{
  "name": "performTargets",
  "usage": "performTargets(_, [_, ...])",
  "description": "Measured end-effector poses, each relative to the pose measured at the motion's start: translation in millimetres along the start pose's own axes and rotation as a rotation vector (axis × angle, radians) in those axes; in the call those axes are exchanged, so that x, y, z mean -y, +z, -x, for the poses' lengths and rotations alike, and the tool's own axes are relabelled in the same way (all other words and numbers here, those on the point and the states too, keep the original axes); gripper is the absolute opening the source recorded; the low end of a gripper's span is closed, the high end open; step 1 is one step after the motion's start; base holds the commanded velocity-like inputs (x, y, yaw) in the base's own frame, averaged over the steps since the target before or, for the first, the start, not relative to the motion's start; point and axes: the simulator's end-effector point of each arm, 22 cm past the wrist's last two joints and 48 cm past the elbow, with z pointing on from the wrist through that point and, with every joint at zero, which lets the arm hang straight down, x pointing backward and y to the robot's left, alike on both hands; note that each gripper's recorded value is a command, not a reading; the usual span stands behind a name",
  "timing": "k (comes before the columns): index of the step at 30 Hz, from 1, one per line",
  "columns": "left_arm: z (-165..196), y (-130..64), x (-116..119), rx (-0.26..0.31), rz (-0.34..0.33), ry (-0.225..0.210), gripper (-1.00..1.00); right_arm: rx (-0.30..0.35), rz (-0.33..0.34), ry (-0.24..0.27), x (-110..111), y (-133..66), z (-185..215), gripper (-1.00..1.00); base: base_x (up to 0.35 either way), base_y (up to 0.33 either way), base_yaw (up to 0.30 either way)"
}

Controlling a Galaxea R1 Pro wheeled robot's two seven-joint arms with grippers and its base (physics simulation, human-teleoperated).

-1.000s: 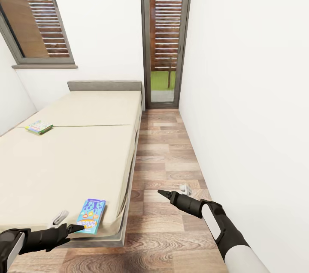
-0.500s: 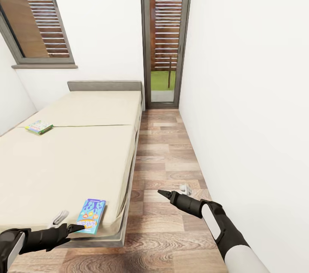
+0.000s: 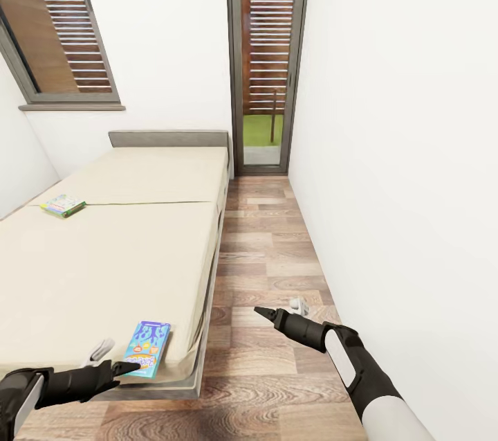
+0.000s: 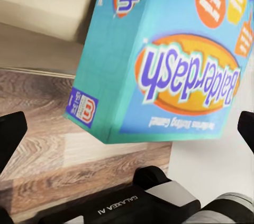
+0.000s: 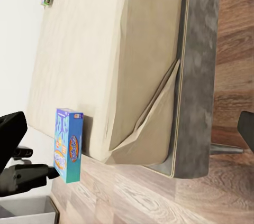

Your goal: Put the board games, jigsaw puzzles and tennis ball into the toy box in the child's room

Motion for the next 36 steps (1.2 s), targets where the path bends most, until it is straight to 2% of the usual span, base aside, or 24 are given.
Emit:
performTargets(5, [-4.7,4.0,4.6,-0.021,-0.01,0.031,1.0,0.0,0.0,0.0,0.1,-0.1,0.1,1.0,0.0,0.0,0.0])
performTargets(11, [-6.2,5.5,6.2,-0.027,-0.014,0.046,1.0,0.0,-0.001,0.0,0.5,-0.4,0.2,1.0,0.0,0.0,0.0])
performTargets(36, [-6.4,5.5,6.3,-0.028,-0.014,0.051,1.0,0.0,-0.001,-0.001,0.5,-0.5,0.6,1.0,0.018,0.005,0.0])
